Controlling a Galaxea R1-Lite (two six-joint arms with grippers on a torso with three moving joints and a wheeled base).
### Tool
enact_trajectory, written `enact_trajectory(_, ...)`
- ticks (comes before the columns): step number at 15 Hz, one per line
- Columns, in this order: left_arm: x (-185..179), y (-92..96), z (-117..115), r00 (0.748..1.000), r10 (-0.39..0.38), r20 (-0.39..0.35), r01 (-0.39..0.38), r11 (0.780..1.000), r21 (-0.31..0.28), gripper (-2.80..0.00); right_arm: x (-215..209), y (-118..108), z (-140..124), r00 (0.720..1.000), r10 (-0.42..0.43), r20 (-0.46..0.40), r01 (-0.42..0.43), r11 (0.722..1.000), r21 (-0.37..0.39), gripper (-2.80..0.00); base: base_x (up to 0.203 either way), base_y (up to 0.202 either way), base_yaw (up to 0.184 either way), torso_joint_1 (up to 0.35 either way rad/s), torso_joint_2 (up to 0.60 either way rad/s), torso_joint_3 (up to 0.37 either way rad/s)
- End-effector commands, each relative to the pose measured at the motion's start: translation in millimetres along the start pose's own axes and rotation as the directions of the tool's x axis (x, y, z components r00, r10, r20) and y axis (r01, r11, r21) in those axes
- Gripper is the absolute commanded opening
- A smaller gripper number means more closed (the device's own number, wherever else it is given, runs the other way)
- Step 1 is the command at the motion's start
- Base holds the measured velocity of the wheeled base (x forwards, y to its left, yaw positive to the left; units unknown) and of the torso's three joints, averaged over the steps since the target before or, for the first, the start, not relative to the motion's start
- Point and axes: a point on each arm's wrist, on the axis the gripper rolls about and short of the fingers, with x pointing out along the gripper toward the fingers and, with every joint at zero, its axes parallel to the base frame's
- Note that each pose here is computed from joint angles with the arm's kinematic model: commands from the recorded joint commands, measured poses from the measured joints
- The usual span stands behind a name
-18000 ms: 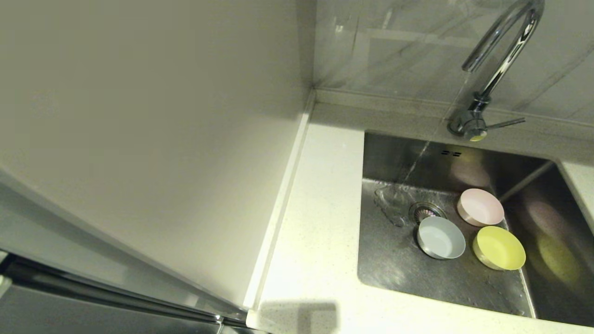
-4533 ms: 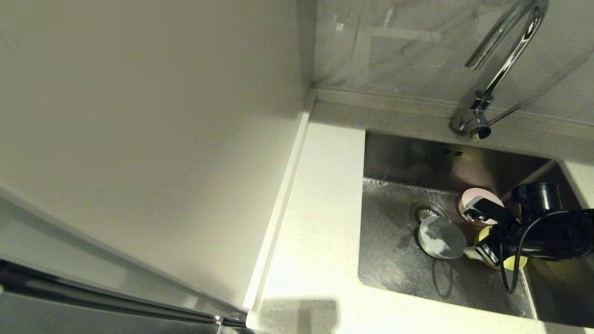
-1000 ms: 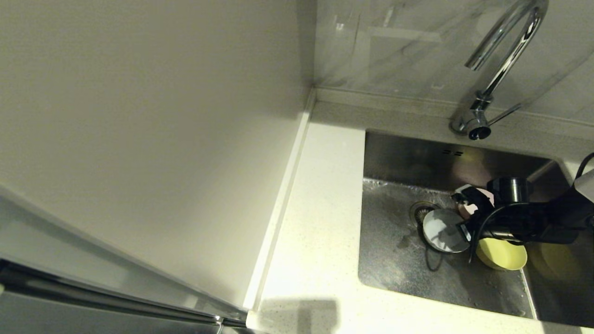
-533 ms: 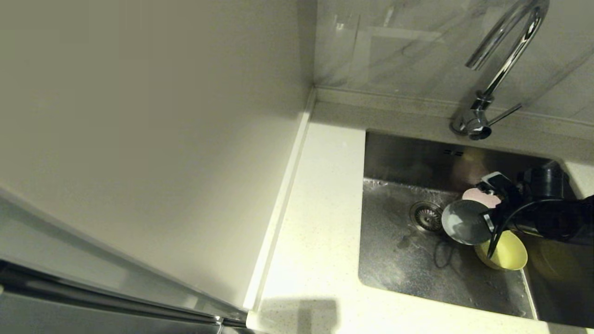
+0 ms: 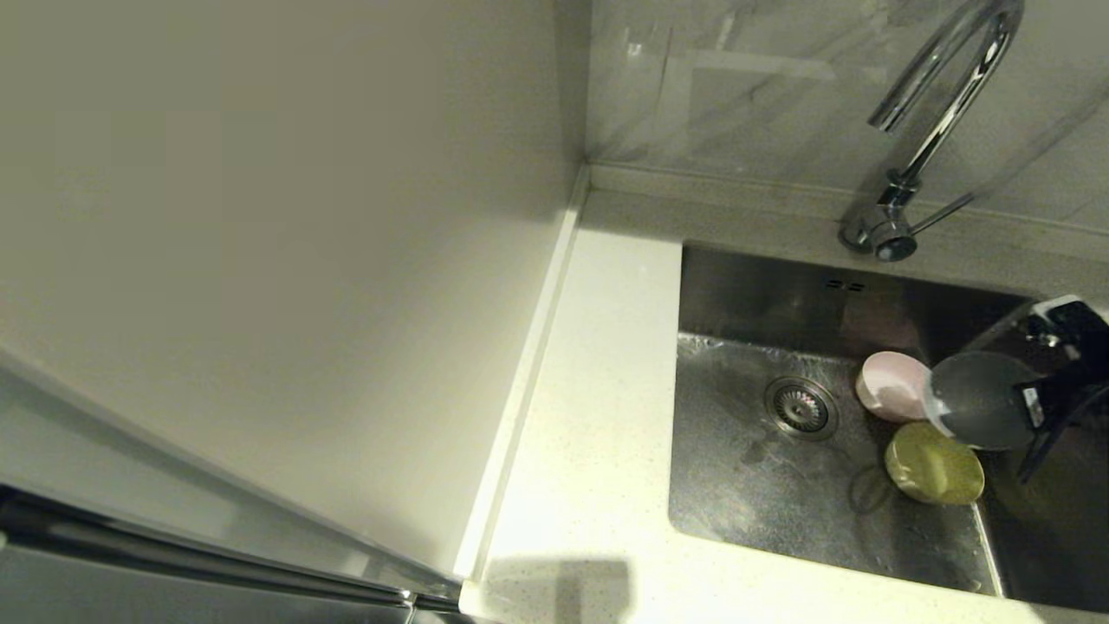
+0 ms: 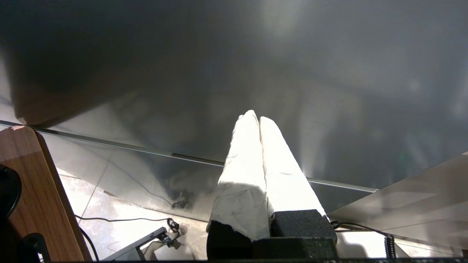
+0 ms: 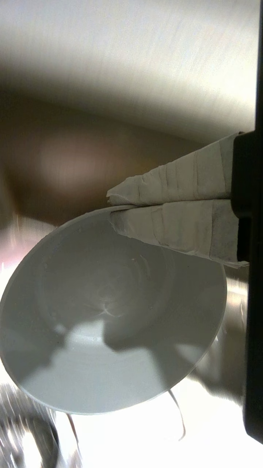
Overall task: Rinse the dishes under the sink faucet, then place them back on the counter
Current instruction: Put a bowl back to the table from the sink
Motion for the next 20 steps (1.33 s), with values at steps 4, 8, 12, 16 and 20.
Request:
enact_trajectory(4, 0.2, 0.0, -0.8, 1.0, 0.0, -0.003, 0.0, 1.0, -0.001, -2.8, -48.8, -43.7, 20.4, 0.914, -0.268, 0.305, 0.217, 0.957, 0.192, -2.8, 0.0, 0.0, 0.0, 0.0, 0.0, 0.0)
enact_trajectory(8, 0.2, 0.0, -0.8, 1.0, 0.0, -0.003, 0.0, 1.0, -0.001, -2.8, -91.9, -70.9, 38.1, 0.698, -0.465, 0.545, 0.294, 0.88, 0.374, -2.8, 0.0, 0.0, 0.0, 0.0, 0.0, 0.0)
enact_trajectory(12, 0.2, 0.0, -0.8, 1.0, 0.0, -0.003, 0.0, 1.0, -0.001, -2.8, -139.2, -86.9, 41.3, 0.436, -0.595, 0.675, 0.208, 0.796, 0.568, -2.8, 0.0, 0.0, 0.0, 0.0, 0.0, 0.0)
enact_trajectory(16, 0.1, 0.0, -0.5, 1.0, 0.0, -0.001, 0.0, 1.0, -0.001, -2.8, -150.7, -79.0, 25.9, 0.443, -0.687, 0.576, 0.195, 0.701, 0.686, -2.8, 0.0, 0.0, 0.0, 0.0, 0.0, 0.0)
enact_trajectory(20, 0.2, 0.0, -0.8, 1.0, 0.0, -0.003, 0.0, 1.0, -0.001, -2.8, -162.7, -81.2, 34.9, 0.407, -0.654, 0.638, 0.154, 0.738, 0.657, -2.8, 0.0, 0.0, 0.0, 0.0, 0.0, 0.0)
